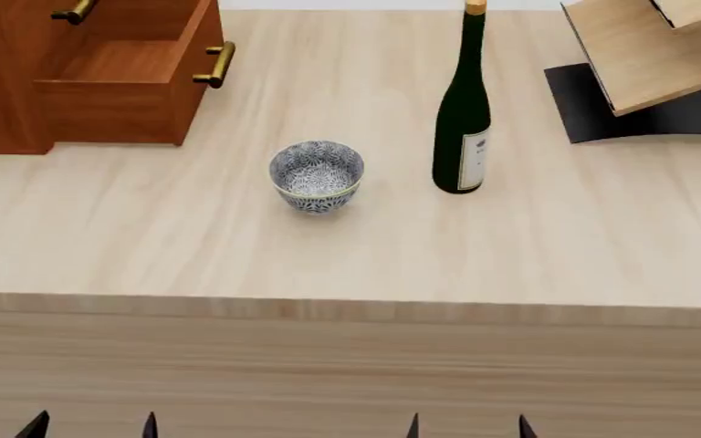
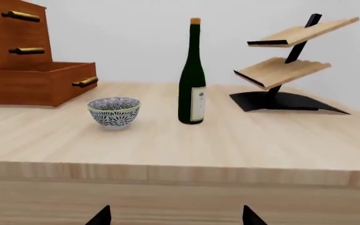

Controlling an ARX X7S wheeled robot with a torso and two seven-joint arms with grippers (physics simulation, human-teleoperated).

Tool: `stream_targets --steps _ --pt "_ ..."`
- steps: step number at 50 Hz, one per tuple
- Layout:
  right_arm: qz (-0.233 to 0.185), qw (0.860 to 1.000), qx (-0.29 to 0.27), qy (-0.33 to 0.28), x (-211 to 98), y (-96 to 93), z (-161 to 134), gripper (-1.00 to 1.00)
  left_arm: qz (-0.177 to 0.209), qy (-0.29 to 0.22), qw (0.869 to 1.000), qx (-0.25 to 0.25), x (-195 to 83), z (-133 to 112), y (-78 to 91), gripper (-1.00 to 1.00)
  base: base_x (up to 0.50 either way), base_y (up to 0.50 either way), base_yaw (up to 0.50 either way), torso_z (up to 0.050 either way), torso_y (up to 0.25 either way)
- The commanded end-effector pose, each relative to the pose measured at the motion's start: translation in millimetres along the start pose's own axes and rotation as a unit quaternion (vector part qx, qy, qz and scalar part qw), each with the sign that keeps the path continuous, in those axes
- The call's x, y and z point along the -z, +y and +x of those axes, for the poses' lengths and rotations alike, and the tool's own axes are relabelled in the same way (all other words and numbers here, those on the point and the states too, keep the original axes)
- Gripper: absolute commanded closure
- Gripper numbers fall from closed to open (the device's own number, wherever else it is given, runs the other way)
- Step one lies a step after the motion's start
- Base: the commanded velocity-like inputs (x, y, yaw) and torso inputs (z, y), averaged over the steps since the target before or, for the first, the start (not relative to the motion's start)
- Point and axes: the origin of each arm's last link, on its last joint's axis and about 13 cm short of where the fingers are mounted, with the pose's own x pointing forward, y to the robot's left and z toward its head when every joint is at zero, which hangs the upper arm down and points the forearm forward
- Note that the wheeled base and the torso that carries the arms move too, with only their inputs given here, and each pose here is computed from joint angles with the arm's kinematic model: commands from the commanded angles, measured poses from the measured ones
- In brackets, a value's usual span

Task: Put the bowl in the bottom drawer of the cabinet.

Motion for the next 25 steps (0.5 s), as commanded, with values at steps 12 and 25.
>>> stream_targets --steps 12,25 --pt "-0.022 1.0 0.004 -0.001 -3.0 1.8 -1.0 -1.0 -0.001 0.0 1.0 -0.002 -1.8 -0.4 0.5 -1.0 0.0 0.21 0.0 0.0 0.25" --pt "-0.023 1.0 0.002 -0.002 -3.4 2.1 -1.5 -1.0 -0.002 -0.005 1.0 0.011 -3.6 -2.1 1.5 -1.0 0.03 0.5 0.0 0.024 0.232"
